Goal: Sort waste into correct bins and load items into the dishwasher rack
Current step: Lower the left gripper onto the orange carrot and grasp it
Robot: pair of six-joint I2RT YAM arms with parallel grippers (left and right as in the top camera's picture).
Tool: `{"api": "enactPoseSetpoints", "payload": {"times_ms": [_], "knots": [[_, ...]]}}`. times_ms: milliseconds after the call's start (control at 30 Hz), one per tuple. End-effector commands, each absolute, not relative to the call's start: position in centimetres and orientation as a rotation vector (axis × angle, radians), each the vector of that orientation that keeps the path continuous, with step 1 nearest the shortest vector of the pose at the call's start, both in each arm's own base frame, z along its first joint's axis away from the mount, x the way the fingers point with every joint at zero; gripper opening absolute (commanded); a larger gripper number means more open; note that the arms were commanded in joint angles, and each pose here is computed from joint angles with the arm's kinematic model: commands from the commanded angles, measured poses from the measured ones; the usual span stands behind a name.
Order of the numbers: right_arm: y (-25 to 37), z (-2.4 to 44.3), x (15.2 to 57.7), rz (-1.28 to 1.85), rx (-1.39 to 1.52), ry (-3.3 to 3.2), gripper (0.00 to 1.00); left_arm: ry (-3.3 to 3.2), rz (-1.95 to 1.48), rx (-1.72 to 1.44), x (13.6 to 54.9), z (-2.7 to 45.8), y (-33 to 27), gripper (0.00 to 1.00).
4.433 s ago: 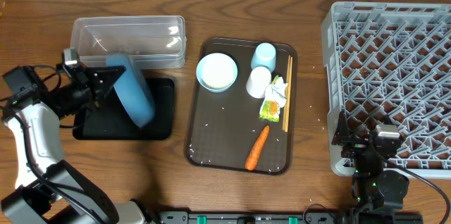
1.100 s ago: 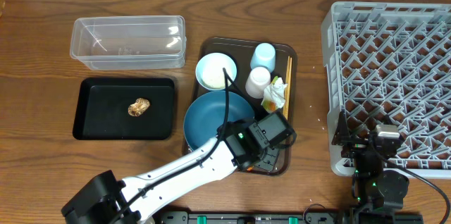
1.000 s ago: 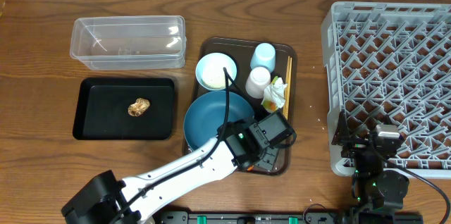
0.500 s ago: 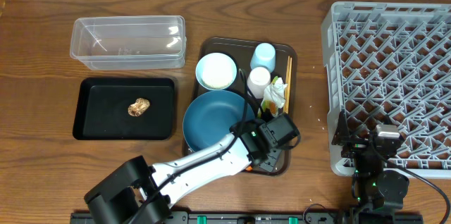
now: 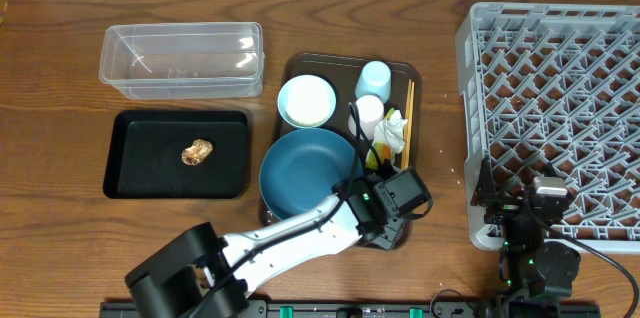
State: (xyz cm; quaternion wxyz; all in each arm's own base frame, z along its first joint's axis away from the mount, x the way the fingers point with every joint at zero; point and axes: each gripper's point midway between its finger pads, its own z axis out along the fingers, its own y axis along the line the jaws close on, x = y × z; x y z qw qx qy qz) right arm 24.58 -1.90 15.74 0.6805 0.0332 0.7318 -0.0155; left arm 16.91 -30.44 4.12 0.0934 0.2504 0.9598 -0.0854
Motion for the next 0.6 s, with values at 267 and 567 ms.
{"api": "enactPoseSetpoints", "payload": {"times_ms": [267,567], "knots": [[-2.0,15.7,24.5,-0.047,0.071,1.643,0.99,2.882,-0.230,0.723,17.4,3.8,-30.0,0.64],[-2.0,15.7,24.5,-0.047,0.071,1.643,0.99,3.022,-0.193,0.802,14.6,3.7,-28.2,0.69]]}}
